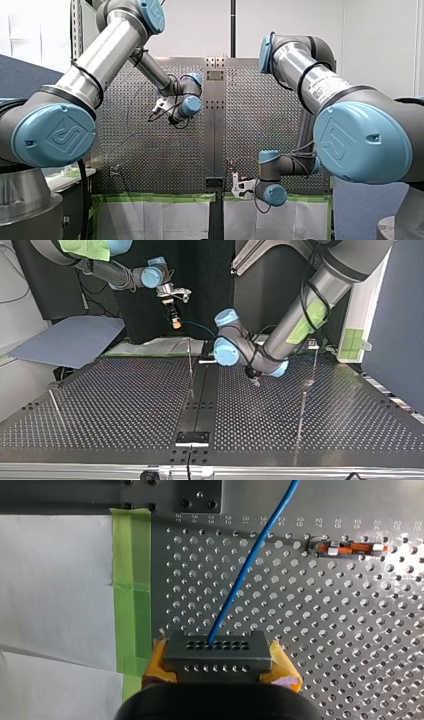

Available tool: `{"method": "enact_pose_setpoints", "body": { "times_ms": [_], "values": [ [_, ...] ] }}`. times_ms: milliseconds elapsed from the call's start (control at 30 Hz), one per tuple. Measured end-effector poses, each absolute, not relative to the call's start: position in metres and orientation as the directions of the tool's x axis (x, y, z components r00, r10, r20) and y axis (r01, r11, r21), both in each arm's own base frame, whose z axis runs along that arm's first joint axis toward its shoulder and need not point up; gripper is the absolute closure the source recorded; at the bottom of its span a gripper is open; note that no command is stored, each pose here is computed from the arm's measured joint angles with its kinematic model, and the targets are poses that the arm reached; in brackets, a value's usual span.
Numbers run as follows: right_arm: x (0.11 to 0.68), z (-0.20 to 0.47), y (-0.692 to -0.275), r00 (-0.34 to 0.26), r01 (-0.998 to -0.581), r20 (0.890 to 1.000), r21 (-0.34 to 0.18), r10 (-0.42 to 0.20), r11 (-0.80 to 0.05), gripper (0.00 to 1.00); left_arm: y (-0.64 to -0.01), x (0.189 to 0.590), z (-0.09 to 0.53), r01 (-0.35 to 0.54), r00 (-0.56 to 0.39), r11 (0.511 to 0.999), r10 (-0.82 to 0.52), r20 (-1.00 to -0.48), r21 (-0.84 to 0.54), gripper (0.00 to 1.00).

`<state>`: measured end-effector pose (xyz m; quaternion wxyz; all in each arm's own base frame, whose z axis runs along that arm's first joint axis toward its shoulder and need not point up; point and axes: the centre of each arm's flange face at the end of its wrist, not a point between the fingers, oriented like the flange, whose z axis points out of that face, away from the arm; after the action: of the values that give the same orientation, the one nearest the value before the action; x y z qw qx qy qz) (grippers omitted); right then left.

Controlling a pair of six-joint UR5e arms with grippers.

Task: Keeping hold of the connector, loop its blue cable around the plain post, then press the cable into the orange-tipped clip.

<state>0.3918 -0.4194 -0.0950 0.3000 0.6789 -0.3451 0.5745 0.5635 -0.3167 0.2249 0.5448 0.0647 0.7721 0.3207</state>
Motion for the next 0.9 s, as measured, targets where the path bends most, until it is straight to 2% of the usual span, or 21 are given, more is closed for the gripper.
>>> {"method": "enact_pose_setpoints", "body": {
  "times_ms": [133,467,900],
  "values": [
    [0.392,-0.095,-0.419,0.102,-0.813,0.987,0.01,-0.124,-0.583,1.0,-0.322,0.563,0.217,-0.233,-0.394,0.788,0.459,-0.796,0.569,0.0],
    [0.393,-0.095,-0.418,0.102,-0.81,0.987,0.009,-0.126,-0.587,1.0,-0.336,0.558,0.17,-0.183,-0.435,0.764,0.501,-0.748,0.619,0.0],
    [0.395,-0.095,-0.417,0.103,-0.806,0.987,0.009,-0.126,-0.592,1.0,-0.348,0.554,0.163,-0.151,-0.42,0.761,0.529,-0.738,0.631,0.0]
  ]
}}
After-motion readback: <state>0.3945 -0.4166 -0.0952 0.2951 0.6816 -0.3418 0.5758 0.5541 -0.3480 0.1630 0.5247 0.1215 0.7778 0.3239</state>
